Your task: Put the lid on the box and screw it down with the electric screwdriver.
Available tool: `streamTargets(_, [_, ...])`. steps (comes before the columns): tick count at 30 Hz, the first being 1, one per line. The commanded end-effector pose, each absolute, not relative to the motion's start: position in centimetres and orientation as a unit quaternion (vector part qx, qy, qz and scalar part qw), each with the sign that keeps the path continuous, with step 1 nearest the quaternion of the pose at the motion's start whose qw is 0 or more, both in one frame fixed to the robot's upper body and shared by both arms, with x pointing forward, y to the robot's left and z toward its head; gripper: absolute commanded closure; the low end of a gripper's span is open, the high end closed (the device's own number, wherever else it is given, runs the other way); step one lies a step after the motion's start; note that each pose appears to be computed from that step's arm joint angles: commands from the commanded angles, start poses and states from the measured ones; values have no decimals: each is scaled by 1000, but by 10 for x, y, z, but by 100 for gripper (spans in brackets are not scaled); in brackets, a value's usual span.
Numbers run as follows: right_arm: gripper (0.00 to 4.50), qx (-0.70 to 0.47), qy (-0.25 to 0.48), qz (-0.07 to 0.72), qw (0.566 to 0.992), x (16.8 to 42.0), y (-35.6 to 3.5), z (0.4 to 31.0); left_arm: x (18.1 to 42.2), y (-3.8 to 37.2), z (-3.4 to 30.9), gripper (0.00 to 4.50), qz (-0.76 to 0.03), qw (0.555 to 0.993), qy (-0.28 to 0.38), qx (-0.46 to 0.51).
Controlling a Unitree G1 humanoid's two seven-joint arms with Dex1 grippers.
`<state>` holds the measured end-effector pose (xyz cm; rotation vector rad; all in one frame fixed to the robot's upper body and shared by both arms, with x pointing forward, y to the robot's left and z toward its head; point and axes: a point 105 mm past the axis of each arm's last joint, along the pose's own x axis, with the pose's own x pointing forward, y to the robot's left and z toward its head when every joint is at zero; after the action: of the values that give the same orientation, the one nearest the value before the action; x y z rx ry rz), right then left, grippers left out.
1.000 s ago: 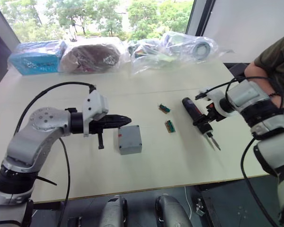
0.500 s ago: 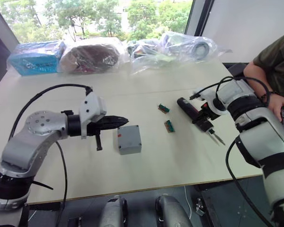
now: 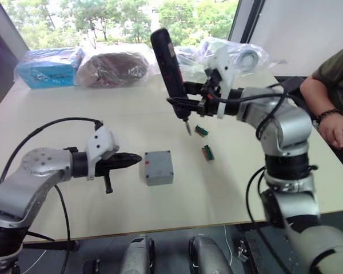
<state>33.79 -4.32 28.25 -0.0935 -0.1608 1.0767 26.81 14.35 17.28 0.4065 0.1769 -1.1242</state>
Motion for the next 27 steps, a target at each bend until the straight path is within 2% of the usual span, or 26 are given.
streamTargets(1, [268,27,-175,530,829,307,-35,310,273,136,171,450,-537,817,76,195])
streamTargets(8, [268,41,-164,525,834,300,-22,275,287,128,150,450,-541,815,95,186])
streamTargets(17, [268,62,-172,471,863,315,-24,257,301,124,132,450,-539,815,108,181])
streamTargets(27, [268,36,-173,442,880,324,-27,237,301,124,128,450,-546,808,114,191])
